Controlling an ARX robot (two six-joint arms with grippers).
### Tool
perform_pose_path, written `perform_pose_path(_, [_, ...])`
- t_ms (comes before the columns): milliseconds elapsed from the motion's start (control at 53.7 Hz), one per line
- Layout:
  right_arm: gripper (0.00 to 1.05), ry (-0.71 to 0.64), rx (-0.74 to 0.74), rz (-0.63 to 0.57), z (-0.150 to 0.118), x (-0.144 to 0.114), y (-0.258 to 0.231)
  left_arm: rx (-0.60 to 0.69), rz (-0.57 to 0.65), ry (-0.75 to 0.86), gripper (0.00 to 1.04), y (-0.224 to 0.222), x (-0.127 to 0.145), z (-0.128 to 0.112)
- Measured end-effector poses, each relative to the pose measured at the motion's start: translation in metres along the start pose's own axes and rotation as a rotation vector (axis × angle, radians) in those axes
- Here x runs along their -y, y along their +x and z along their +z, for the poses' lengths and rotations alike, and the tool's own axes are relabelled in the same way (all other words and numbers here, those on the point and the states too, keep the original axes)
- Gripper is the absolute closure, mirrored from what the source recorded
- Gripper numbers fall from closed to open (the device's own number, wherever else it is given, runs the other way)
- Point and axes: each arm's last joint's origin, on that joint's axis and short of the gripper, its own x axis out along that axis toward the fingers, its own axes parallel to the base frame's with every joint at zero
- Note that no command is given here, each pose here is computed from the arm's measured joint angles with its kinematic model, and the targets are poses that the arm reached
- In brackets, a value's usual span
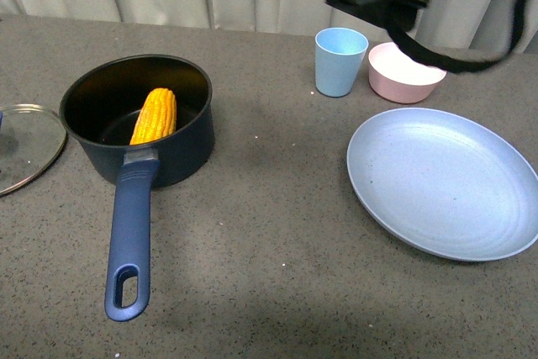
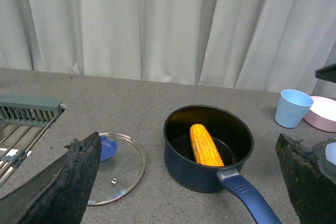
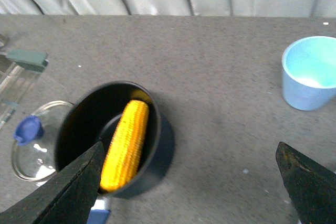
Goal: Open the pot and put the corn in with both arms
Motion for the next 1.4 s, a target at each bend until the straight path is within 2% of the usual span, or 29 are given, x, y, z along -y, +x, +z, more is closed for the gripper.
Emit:
perform_pose_path(335, [0.09, -0.046, 0.042, -0.220, -0.042, 0.054, -0.089, 0.000, 0.000, 0.000, 0.06, 0.000, 0.000, 0.000])
perform_pose_path(540, [0.09, -0.058, 0.075, -0.288, -0.063, 0.071, -0.129, 0.000, 0.000, 0.000, 0.06, 0.000, 0.000, 0.000])
perform_pose_path(633, [0.24, -0.145, 0.303, -0.407, -0.078, 0.082, -0.136, 0.000, -0.001, 0.000, 0.06, 0.000, 0.000, 0.000])
perform_pose_path(689, [0.33, -0.173, 0.382, -0.420, -0.086, 0.089, -0.145, 0.002, 0.000, 0.000, 0.06, 0.000, 0.000, 0.000])
perform_pose_path(764, [0.46, -0.189, 0.483, -0.424, -0.083, 0.092, -0.159, 0.000, 0.000, 0.000, 0.06, 0.000, 0.000, 0.000])
perform_pose_path(913, [0.69, -0.214, 0.517, -0.416, -0.085, 0.097, -0.177, 0.000, 0.000, 0.000, 0.06, 0.000, 0.000, 0.000])
perform_pose_path(1080, [1.04, -0.222, 0.506, -0.422, -0.093, 0.103, -0.194, 0.000, 0.000, 0.000, 0.06, 0.000, 0.000, 0.000])
perform_pose_path(1397, [1.04, -0.227, 0.512, -0.401, -0.099, 0.111, -0.217, 0.000, 0.000, 0.000, 0.06, 0.000, 0.000, 0.000])
